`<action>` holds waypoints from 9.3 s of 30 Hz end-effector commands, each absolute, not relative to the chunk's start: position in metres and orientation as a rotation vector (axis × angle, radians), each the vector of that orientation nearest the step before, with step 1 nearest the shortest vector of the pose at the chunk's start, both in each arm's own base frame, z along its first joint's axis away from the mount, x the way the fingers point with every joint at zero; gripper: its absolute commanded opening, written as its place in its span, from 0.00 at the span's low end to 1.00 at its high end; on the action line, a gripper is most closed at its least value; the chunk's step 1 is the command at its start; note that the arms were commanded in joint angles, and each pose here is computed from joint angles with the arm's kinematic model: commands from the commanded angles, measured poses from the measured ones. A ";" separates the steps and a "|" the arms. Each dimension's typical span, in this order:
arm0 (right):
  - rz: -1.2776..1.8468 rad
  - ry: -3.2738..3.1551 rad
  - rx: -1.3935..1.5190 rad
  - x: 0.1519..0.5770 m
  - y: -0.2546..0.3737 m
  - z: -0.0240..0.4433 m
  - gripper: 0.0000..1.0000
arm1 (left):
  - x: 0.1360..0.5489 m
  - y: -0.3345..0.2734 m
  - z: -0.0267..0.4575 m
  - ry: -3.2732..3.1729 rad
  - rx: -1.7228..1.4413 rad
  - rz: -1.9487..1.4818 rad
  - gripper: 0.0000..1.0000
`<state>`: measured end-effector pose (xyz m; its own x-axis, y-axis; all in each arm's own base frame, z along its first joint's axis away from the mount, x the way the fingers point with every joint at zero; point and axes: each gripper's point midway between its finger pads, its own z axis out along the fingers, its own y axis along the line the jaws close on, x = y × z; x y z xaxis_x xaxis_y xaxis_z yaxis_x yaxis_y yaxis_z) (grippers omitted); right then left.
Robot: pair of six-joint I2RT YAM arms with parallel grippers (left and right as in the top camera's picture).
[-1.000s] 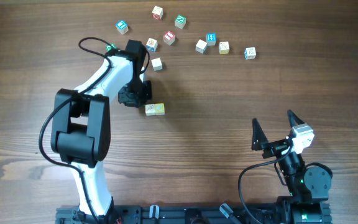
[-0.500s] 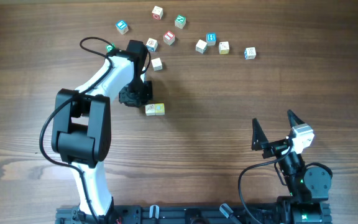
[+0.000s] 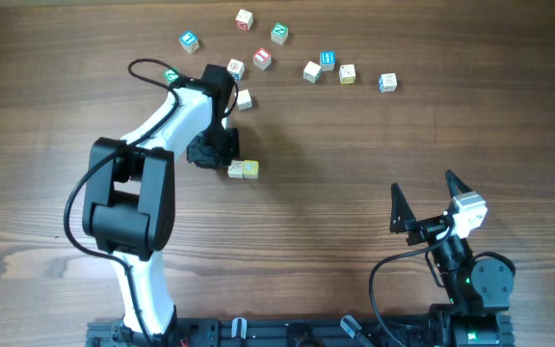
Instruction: Form a horizontal line
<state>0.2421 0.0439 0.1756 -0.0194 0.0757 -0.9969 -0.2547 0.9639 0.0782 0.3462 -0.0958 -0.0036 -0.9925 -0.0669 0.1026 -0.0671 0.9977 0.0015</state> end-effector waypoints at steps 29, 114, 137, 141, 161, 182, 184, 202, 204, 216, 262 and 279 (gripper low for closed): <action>0.276 1.558 -0.152 0.241 0.047 0.178 1.00 | 0.384 0.092 -0.004 -3.003 0.960 -0.134 0.23; 0.573 2.506 0.000 0.417 0.070 0.309 1.00 | 0.381 0.101 -0.005 -2.977 1.027 -0.050 1.00; 0.204 2.479 0.000 0.561 0.197 0.121 1.00 | 0.381 0.101 -0.005 -2.977 1.027 -0.050 1.00; 0.253 2.560 0.245 0.557 0.199 0.076 1.00 | 0.381 0.101 -0.005 -2.977 1.027 -0.050 1.00; 0.228 2.607 0.294 0.561 0.212 0.001 0.65 | 0.381 0.101 -0.005 -2.977 1.027 -0.050 1.00; 0.170 2.607 0.109 0.533 0.198 0.100 0.13 | 0.381 0.101 -0.005 -2.977 1.027 -0.050 1.00; 0.224 2.697 0.077 0.511 0.203 0.098 0.17 | 0.381 0.101 -0.005 -2.977 1.026 -0.050 1.00; 0.091 3.177 -0.302 0.348 0.265 0.071 0.22 | 0.381 0.100 -0.005 -2.977 1.026 -0.050 1.00; 0.102 3.175 -0.231 0.350 0.267 0.070 0.21 | 0.381 0.101 -0.005 -2.977 1.027 -0.050 1.00; 0.106 3.092 -0.168 0.364 0.273 0.022 0.22 | 0.381 0.101 -0.005 -2.977 1.027 -0.050 1.00; 0.052 3.335 0.123 0.325 0.221 -0.006 0.26 | 0.381 0.101 -0.005 -2.977 1.026 -0.050 1.00; 0.200 3.288 0.111 0.338 0.240 -0.006 0.31 | 0.381 0.100 -0.005 -2.977 1.026 -0.050 1.00</action>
